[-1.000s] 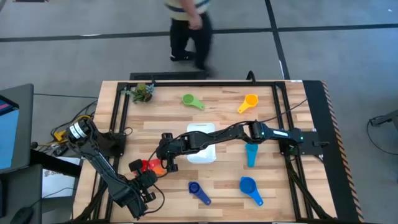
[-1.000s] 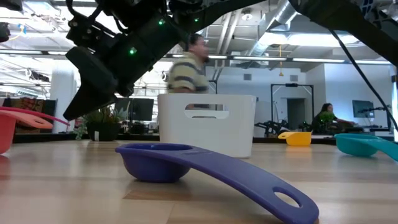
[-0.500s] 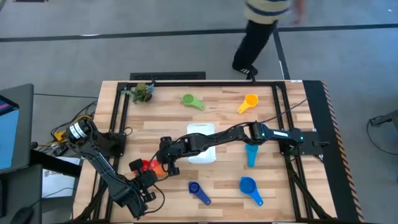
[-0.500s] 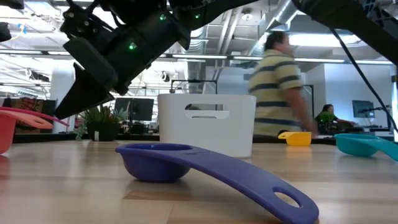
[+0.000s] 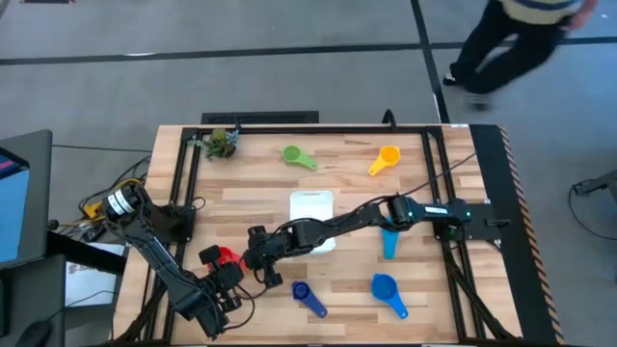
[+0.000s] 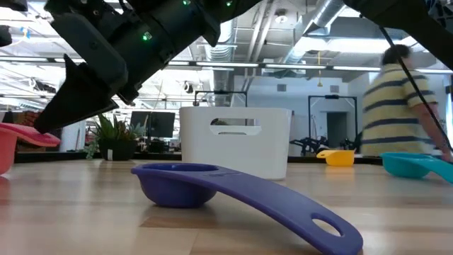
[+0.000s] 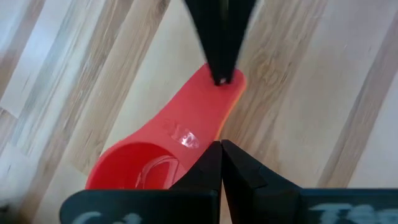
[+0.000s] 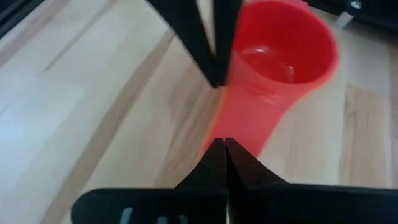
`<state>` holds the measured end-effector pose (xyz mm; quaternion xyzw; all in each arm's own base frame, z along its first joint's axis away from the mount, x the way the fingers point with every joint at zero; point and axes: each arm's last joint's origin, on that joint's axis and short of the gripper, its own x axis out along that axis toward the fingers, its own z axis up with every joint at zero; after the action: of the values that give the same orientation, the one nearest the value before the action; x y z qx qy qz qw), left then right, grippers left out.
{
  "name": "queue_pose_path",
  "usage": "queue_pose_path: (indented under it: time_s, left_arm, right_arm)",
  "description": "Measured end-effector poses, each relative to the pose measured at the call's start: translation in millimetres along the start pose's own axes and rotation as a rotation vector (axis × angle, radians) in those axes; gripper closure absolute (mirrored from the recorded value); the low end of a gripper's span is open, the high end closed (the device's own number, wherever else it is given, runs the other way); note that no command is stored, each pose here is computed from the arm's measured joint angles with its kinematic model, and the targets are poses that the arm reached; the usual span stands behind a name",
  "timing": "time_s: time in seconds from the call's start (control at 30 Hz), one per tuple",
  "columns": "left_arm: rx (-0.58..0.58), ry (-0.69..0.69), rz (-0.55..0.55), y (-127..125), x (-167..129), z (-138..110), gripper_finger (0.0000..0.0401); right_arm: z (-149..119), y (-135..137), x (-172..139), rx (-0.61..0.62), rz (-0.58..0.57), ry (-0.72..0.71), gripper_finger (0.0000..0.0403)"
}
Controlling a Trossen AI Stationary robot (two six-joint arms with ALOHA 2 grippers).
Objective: Nest measuring cups in basket
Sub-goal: Stack the red measuring cup on top of the orange measuring cup, then stack the blue measuring cup on top of the red measuring cup
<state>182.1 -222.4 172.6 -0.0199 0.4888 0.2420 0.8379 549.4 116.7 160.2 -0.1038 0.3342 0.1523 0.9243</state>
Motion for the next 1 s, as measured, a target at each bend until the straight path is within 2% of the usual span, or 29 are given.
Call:
queue_pose_path:
  time_s: [0.17, 0.37, 0.57, 0.77, 0.9, 1.0]
  left_arm:
    - [-0.002, 0.0, 0.0, 0, 0, 0, 0.0401]
    - [-0.013, -0.017, -0.003, -2, -8, 6, 0.0401]
    - [-0.011, -0.151, 0.035, -2, -26, 14, 0.0401]
    - [-0.058, -0.295, 0.057, 2, -36, 3, 0.0401]
    - [-0.101, -0.327, 0.063, 6, -35, -8, 0.0401]
    - [-0.14, -0.369, 0.048, 8, -34, -16, 0.0401]
  right_arm:
    - [6, 1, -9, 0.037, -0.001, 0.004, 0.0395]
    - [27, -12, -50, 0.091, -0.021, 0.026, 0.0377]
    - [33, -31, -86, 0.112, -0.037, 0.098, 0.0379]
    - [21, -48, -105, 0.185, -0.052, 0.246, 0.0388]
    - [15, -41, -107, 0.223, -0.037, 0.318, 0.0384]
    - [17, -25, -105, 0.207, -0.015, 0.339, 0.0384]
